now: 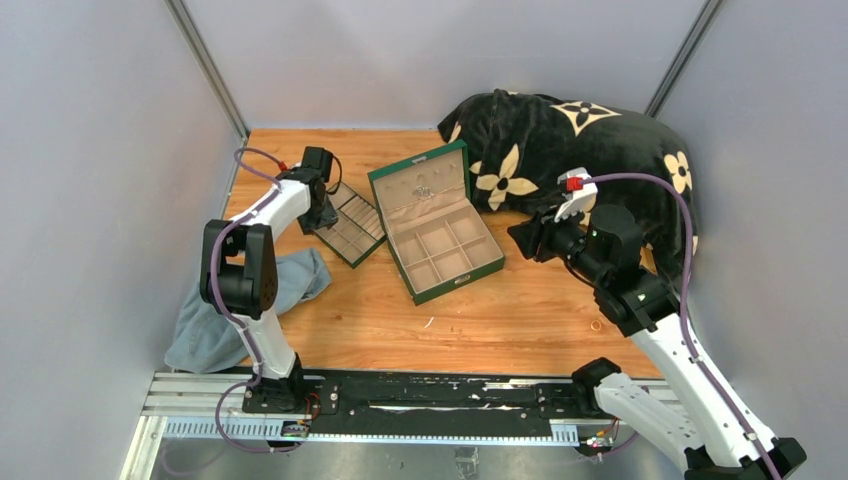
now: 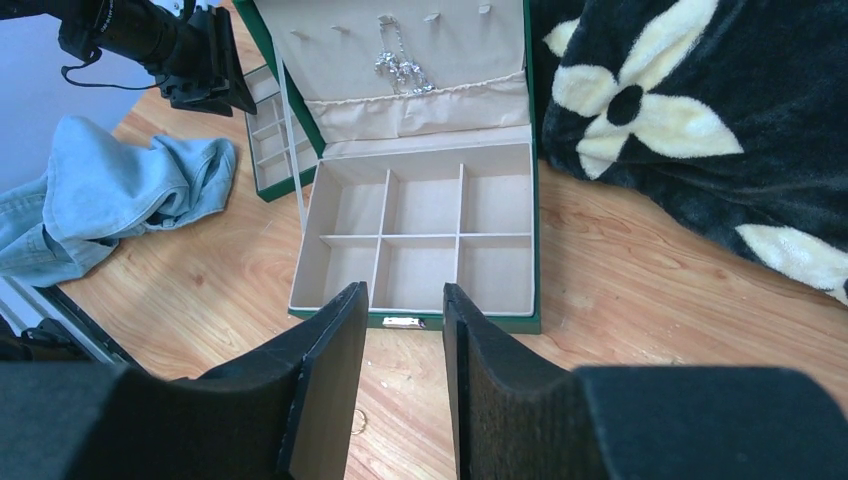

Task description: Organize the mixed jewelry

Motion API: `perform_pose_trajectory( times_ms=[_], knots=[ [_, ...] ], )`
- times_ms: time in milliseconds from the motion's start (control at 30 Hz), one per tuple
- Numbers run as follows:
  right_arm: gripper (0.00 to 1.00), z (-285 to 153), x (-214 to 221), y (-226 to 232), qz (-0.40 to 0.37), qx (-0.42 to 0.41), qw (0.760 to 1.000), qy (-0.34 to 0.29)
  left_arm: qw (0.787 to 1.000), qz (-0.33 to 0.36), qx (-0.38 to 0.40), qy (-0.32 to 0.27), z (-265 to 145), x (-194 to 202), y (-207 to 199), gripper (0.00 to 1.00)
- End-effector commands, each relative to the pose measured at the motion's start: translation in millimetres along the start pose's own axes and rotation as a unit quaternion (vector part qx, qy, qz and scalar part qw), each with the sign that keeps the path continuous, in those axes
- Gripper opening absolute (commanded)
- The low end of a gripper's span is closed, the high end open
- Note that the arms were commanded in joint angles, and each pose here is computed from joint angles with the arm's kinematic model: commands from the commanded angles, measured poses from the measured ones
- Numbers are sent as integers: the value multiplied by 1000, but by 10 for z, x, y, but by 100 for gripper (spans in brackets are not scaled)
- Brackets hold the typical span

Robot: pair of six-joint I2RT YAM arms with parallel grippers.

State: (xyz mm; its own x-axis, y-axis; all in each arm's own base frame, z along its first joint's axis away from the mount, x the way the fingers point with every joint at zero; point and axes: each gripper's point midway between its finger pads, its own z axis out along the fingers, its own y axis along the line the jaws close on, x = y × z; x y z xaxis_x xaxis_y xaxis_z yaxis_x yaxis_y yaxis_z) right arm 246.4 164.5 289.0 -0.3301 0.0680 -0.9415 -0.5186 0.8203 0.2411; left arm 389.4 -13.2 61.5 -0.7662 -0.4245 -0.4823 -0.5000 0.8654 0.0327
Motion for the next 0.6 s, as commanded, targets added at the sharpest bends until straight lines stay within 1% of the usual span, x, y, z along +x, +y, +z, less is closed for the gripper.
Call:
perform_pose_trajectory(
  times_ms=[0,167,400,567],
  knots=[
    [39,-19,63,-39,15,12,1000,8,999,-46,3,-17,82,-110,-62,42],
    [39,-47,63,-33,16,13,1000,10,998,-53,-11,-16,162,-51,50,37],
    [39,-60,92,-52,17,17,1000,11,998,-61,18,-4,316,40,39,36],
    [38,-36,90,-48,18,16,1000,14,998,-63,21,0,378,67,12,36]
  ],
)
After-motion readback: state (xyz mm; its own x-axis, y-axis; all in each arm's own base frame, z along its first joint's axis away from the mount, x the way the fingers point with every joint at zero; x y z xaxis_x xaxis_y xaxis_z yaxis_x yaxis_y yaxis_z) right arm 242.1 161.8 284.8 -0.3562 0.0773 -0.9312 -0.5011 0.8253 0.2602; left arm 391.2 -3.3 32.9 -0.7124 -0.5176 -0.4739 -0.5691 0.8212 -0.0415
